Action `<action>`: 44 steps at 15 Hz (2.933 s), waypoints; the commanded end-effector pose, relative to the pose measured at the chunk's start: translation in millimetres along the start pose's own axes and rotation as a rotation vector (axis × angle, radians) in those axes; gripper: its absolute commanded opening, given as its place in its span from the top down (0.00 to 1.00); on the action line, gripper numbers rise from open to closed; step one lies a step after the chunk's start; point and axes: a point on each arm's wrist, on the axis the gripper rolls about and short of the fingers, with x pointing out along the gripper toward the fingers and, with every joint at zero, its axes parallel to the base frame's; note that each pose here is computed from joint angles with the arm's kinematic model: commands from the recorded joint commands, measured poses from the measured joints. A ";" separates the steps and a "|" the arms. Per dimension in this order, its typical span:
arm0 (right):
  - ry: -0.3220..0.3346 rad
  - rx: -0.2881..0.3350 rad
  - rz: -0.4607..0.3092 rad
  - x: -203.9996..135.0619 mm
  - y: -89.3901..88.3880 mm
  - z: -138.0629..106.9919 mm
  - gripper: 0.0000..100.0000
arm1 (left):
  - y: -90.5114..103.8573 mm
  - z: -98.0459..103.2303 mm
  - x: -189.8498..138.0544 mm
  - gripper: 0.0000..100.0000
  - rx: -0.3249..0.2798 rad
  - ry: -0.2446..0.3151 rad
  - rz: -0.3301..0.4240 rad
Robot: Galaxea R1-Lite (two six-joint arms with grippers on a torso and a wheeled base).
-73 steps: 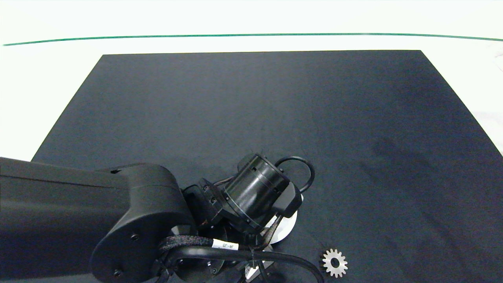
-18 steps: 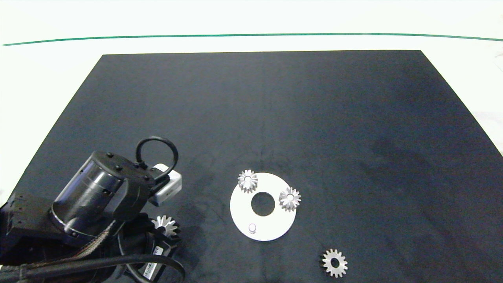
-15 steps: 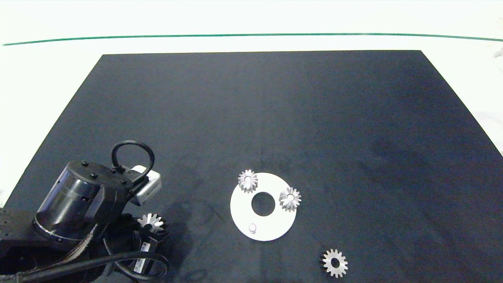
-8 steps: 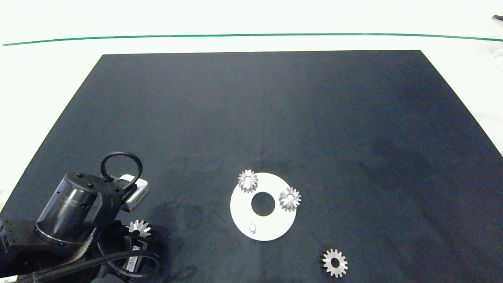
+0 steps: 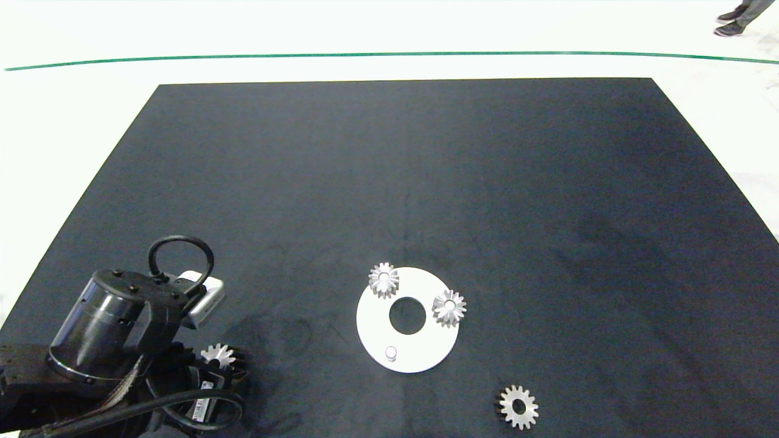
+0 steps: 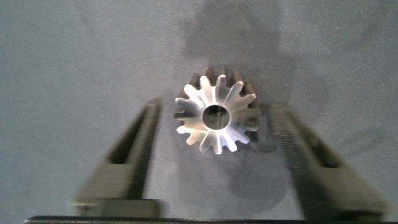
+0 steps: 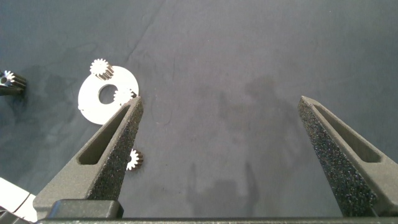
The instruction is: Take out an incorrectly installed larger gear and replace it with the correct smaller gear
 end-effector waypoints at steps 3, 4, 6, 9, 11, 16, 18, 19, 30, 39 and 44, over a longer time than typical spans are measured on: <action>0.006 -0.001 0.002 0.6 0.0 -0.9 0.00 | 44.9 1.3 -63.0 0.00 -0.155 -0.181 0.086; 0.013 0.000 0.005 2.2 0.0 -2.0 0.00 | 57.4 3.2 -75.6 0.00 -0.205 -0.190 0.140; 0.048 0.006 0.008 7.7 -0.1 -7.5 0.00 | 79.1 26.2 -100.2 0.00 -0.304 -0.270 0.231; 0.139 0.007 0.017 16.2 0.1 -19.3 0.00 | 91.4 46.7 -141.9 0.00 -0.318 -0.276 0.249; 0.267 -0.119 0.085 34.9 0.4 -7.3 0.00 | 94.3 57.2 -152.5 0.00 -0.273 -0.152 0.243; 0.458 -0.331 0.279 97.0 41.4 -1.2 0.00 | 99.0 64.2 -141.9 0.00 -0.253 -0.102 0.281; 0.522 -0.381 0.360 117.2 62.4 -10.6 0.00 | 111.1 61.8 -154.8 0.00 -0.308 -0.141 0.365; 0.548 -0.395 0.384 121.1 68.2 -16.0 0.00 | 112.6 57.5 -166.7 0.00 -0.306 -0.172 0.387; 0.662 -0.551 0.507 135.1 115.3 -45.9 0.00 | 110.7 49.8 -186.4 0.00 -0.303 -0.241 0.388; 0.731 -0.637 0.475 162.5 142.9 -65.1 0.00 | 110.5 48.8 -189.4 0.00 -0.305 -0.252 0.387; 0.806 -0.689 0.443 172.8 150.5 -83.2 0.00 | 110.5 48.1 -191.1 0.00 -0.307 -0.258 0.388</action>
